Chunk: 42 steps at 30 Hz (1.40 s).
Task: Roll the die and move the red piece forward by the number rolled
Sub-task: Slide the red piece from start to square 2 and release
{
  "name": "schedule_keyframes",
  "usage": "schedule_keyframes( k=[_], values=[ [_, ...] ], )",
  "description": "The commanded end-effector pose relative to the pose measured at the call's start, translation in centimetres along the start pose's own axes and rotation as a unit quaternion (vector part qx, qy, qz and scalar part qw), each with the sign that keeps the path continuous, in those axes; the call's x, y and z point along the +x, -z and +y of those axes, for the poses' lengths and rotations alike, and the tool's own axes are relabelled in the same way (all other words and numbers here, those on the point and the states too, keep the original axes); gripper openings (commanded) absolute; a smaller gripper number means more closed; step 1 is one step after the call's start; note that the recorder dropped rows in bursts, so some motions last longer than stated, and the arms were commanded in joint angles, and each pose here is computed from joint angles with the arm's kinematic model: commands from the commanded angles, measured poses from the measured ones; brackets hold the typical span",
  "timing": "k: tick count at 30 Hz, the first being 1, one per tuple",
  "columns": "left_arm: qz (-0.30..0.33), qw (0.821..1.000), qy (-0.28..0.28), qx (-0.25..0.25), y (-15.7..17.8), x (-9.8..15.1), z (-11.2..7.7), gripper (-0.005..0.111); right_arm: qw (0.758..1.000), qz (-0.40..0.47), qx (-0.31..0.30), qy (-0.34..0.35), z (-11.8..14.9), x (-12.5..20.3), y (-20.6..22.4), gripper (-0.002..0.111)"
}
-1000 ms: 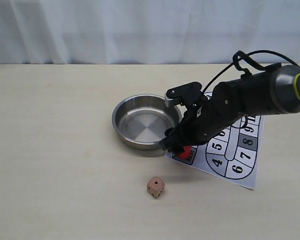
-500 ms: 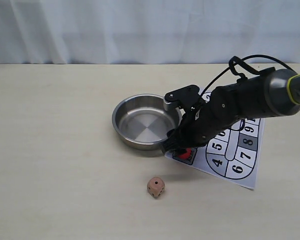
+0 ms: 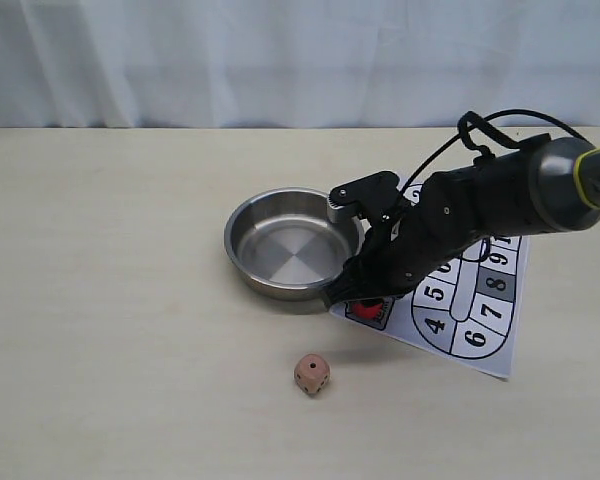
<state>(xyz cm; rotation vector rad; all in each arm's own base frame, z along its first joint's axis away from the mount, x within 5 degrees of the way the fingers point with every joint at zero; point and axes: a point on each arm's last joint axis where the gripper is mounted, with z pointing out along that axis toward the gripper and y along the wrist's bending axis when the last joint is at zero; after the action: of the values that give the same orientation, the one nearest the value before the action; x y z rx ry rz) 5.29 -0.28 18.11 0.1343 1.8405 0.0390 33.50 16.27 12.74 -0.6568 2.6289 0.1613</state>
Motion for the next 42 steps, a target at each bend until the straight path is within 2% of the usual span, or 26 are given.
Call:
schedule_keyframes(
  k=[1,8,16,22,33,42],
  values=[
    [-0.004,1.0,0.004,0.001,0.0,0.0,0.0,0.0,1.0,0.011,-0.002,0.002,0.0,0.1,0.3,0.004],
    [-0.004,1.0,0.004,0.001,0.0,0.0,0.0,0.0,1.0,-0.01,0.007,-0.016,-1.1,-0.4,1.6,0.004],
    [-0.004,1.0,0.004,0.001,0.0,0.0,0.0,0.0,0.997,-0.056,0.03,-0.048,-4.0,-1.0,2.2,0.004],
    [-0.004,1.0,0.004,0.001,0.0,0.0,0.0,0.0,0.995,-0.078,0.033,-0.055,-4.2,-1.3,1.6,0.004],
    [-0.004,1.0,0.004,0.001,0.0,0.0,0.0,0.0,0.997,-0.049,0.032,-0.055,-4.3,-0.1,-1.7,0.004],
    [-0.004,1.0,0.004,0.001,0.0,0.0,0.0,0.0,0.997,-0.048,0.032,-0.056,-4.3,-0.1,-1.8,0.004]
  ],
)
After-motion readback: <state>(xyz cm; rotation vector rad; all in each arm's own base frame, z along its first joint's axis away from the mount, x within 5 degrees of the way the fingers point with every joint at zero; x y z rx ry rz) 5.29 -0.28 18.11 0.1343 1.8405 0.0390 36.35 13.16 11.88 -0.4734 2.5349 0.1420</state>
